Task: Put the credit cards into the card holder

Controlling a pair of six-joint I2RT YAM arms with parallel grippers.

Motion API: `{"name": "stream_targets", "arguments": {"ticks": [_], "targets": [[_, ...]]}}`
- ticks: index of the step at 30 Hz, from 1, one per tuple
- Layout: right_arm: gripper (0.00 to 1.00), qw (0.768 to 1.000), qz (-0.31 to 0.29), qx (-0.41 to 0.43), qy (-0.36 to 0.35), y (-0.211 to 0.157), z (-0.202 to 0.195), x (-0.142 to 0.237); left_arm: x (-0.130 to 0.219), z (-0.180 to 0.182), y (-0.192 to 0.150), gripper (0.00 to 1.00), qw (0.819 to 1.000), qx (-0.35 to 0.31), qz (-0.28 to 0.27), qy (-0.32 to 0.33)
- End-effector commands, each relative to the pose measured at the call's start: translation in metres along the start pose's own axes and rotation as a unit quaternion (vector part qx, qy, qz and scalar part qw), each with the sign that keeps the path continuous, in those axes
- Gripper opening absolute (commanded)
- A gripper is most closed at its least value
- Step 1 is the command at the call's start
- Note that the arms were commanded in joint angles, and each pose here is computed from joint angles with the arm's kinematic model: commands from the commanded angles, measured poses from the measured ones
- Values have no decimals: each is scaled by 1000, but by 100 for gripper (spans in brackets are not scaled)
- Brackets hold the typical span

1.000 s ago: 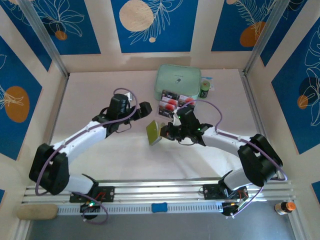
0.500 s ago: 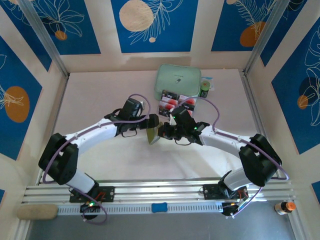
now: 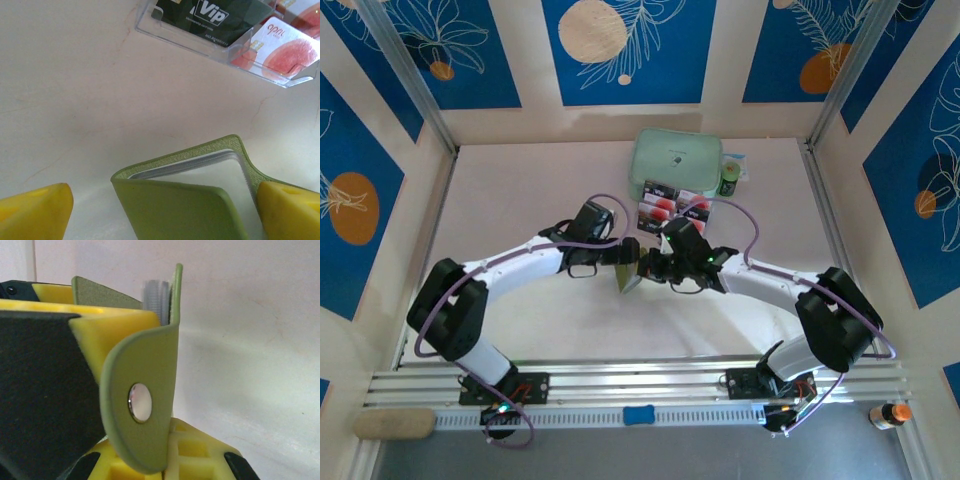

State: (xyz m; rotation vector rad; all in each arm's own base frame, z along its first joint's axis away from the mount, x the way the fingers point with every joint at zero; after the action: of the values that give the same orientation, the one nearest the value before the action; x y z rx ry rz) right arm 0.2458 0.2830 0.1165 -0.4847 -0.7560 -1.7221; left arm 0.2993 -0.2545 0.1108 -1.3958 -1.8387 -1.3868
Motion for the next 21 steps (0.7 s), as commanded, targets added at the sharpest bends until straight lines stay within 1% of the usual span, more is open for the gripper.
{"name": "stream_targets", "arguments": {"ticks": [1,11,21], "targets": [[0,1000,-18,-11,19,8,2,2,-5,16,-13,92,998,-23,28,43],[0,999,-24,-36,3,7,-20,4,-3,32,-26,90,996,-39,36,71],[0,999,-25,-46,2,5,-26,2,-1,48,-30,90,993,-41,39,99]]}}
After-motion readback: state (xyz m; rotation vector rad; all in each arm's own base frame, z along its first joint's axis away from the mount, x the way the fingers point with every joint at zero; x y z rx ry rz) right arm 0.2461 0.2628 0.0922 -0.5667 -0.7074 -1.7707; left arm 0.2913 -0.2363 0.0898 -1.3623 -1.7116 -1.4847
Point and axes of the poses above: each hand's point on the last joint's axis, 136 mm out from that joint toward the fingers, its own x axis back along the fingers, its own z axis along the line the jaws close on, y = z × x, the point moved 2 cm from there along x, back along the fingers, and after that the axes turned 1 degree about -x, right-handed, at the moved point
